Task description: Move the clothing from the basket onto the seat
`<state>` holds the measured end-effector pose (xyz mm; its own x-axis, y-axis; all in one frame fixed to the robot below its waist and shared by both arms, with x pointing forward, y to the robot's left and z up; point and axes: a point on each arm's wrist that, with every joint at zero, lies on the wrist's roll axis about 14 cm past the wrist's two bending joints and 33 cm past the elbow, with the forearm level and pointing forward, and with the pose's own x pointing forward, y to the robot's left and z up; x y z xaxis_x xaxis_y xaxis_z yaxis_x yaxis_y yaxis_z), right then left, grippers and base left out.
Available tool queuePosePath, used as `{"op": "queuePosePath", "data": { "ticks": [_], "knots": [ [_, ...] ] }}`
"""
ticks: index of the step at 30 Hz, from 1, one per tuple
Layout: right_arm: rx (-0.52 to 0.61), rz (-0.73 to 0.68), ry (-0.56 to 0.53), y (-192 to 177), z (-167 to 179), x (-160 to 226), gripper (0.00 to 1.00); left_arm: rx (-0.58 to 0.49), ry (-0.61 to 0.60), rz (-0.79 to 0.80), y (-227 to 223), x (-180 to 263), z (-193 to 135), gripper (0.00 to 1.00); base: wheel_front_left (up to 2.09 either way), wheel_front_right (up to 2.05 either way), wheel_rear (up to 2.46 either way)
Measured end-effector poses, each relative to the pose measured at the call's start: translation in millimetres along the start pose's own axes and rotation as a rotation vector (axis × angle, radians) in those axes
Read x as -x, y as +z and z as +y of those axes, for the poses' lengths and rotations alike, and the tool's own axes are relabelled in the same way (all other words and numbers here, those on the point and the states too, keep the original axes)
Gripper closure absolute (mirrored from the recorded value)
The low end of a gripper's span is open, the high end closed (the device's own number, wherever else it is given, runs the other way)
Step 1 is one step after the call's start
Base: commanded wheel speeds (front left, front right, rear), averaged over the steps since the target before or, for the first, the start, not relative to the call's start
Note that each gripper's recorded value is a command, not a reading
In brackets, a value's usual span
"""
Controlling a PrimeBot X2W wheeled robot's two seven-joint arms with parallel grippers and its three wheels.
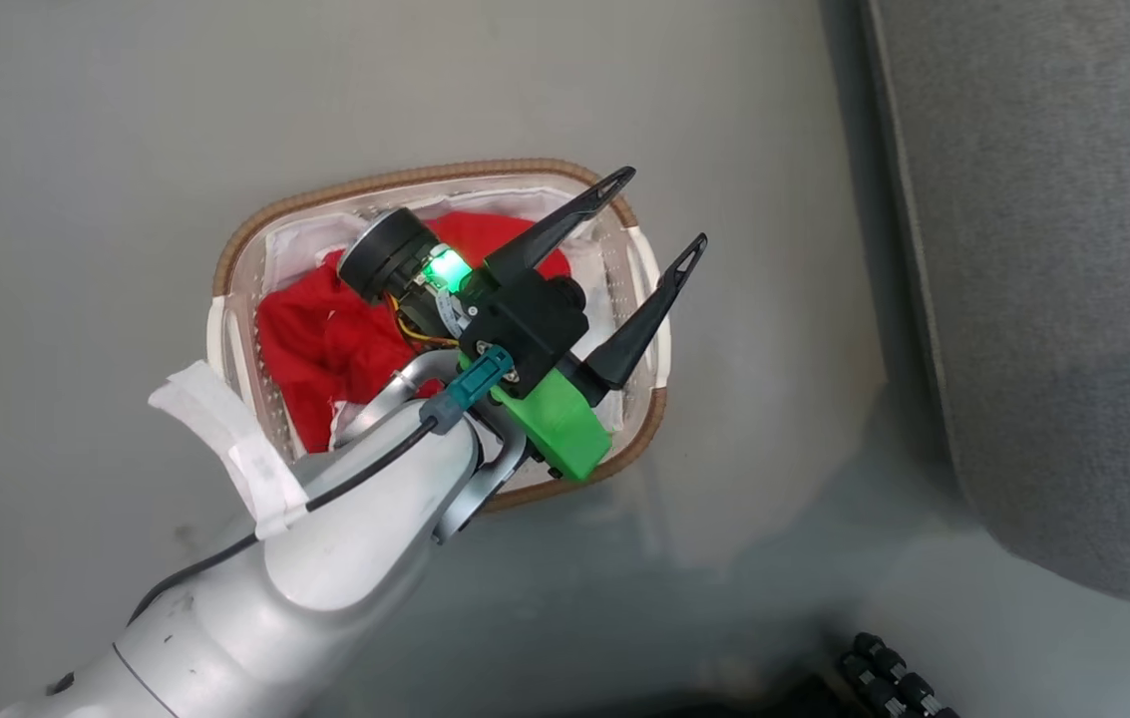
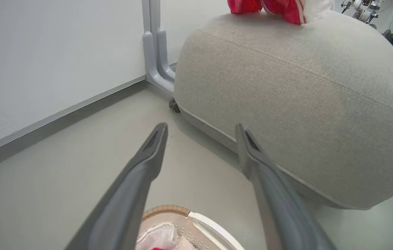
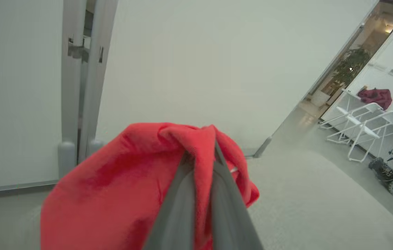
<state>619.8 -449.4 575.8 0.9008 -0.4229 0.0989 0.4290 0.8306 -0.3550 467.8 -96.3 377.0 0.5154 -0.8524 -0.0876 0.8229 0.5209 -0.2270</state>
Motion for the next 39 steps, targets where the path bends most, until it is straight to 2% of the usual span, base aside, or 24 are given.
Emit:
{"op": "queuePosePath", "data": {
  "ticks": [4, 7, 11, 14, 15, 16, 18, 29, 35, 39],
  "knots": [
    [-0.032, 0.203, 0.047, -81.7, 38.2, 8.3, 1.0, 0.018, 0.028, 0.042, -21.3, 7.9, 10.6, 0.0, 0.0, 0.0, 0.0],
    [-0.065, 0.304, 0.072, -118.9, 60.8, 15.0, 1.0, 0.032, 0.044, 0.065, -32.6, 11.3, 16.1, 0.0, 0.0, 0.0, 0.0],
    [-0.068, 0.376, 0.089, -144.4, 71.8, 22.7, 1.0, 0.043, 0.045, 0.084, -42.7, 12.3, 18.1, 0.0, 0.0, 0.0, 0.0],
    [-0.061, 0.388, 0.084, -147.5, 66.4, 26.0, 1.0, 0.044, 0.033, 0.088, -44.1, 9.6, 15.4, 0.0, 0.0, 0.0, 0.0],
    [-0.059, 0.388, 0.081, -147.2, 63.5, 26.8, 0.85, 0.044, 0.03, 0.087, -43.6, 8.7, 14.7, 0.0, 0.0, 0.0, 0.0],
    [-0.067, 0.383, 0.075, -145.7, 60.3, 27.6, 0.65, 0.042, 0.028, 0.084, -42.3, 7.6, 13.7, 0.0, 0.0, 0.0, 0.0],
    [-0.082, 0.373, 0.072, -142.1, 57.1, 29.7, 0.0, 0.045, 0.025, 0.078, -38.3, 6.1, 12.0, 0.0, 0.0, 0.0, 0.0],
    [-0.101, 0.334, 0.146, -116.6, 60.0, 59.6, 0.0, 0.024, 0.099, 0.004, 3.5, 12.2, 18.0, 0.0, 0.0, 0.0, 0.0],
    [-0.1, 0.245, 0.175, -73.5, 52.0, 67.9, 0.0, 0.025, 0.183, -0.03, 29.4, 28.5, 23.0, 0.0, 0.0, 0.0, 0.0],
    [-0.114, 0.181, 0.218, -45.2, 59.8, 80.6, 0.0, 0.015, 0.264, -0.047, 46.0, 48.4, 29.2, 0.0, 0.0, 0.0, 0.0]
  ]
}}
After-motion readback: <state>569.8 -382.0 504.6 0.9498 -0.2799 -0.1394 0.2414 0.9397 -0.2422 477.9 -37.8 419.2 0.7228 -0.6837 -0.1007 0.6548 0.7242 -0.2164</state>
